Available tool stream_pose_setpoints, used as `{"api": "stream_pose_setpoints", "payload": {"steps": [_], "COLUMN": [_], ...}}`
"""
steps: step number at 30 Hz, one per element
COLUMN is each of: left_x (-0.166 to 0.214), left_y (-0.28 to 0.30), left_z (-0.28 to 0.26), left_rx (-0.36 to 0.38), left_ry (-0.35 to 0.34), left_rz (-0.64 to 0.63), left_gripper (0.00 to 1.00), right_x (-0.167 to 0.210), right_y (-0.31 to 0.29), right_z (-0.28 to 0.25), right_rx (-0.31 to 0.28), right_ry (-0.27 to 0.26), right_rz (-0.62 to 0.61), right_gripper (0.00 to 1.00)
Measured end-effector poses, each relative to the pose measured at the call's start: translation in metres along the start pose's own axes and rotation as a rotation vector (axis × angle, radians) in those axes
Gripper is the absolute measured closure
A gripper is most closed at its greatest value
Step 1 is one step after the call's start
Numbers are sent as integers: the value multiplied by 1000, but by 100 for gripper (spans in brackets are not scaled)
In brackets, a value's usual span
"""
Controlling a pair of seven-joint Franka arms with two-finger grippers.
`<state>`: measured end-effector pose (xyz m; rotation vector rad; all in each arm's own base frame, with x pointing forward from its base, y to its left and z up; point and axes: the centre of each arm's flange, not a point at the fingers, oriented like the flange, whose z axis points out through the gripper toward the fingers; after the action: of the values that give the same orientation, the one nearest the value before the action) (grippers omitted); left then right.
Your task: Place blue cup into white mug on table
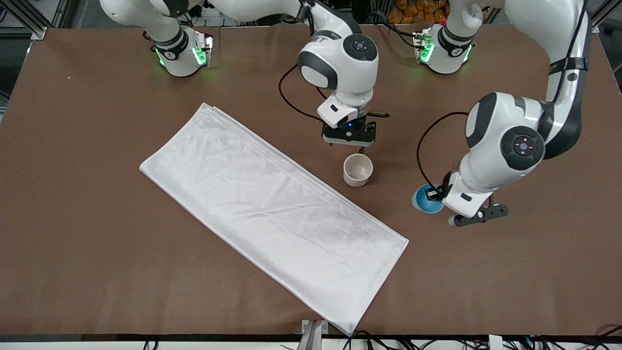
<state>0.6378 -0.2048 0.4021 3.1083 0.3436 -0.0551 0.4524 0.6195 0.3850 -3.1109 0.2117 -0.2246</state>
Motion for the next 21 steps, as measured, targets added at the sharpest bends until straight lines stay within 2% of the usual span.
{"api": "stream_pose_setpoints", "payload": {"steps": [12, 16, 21], "left_x": [-53, -78, -90], "left_y": [81, 112, 130], "left_z": [22, 34, 41], "left_rx": [23, 35, 29], "left_ry": [-23, -29, -19], "left_rz": [-83, -138, -198], "left_gripper": [96, 96, 96], "right_x": [74, 98, 132], "right_y": [112, 157, 220], "right_z": [-170, -206, -240], "right_rx": [-34, -43, -52], "right_ry": [-56, -67, -82], "right_rz": [-141, -208, -278], "right_gripper": [0, 0, 0]}}
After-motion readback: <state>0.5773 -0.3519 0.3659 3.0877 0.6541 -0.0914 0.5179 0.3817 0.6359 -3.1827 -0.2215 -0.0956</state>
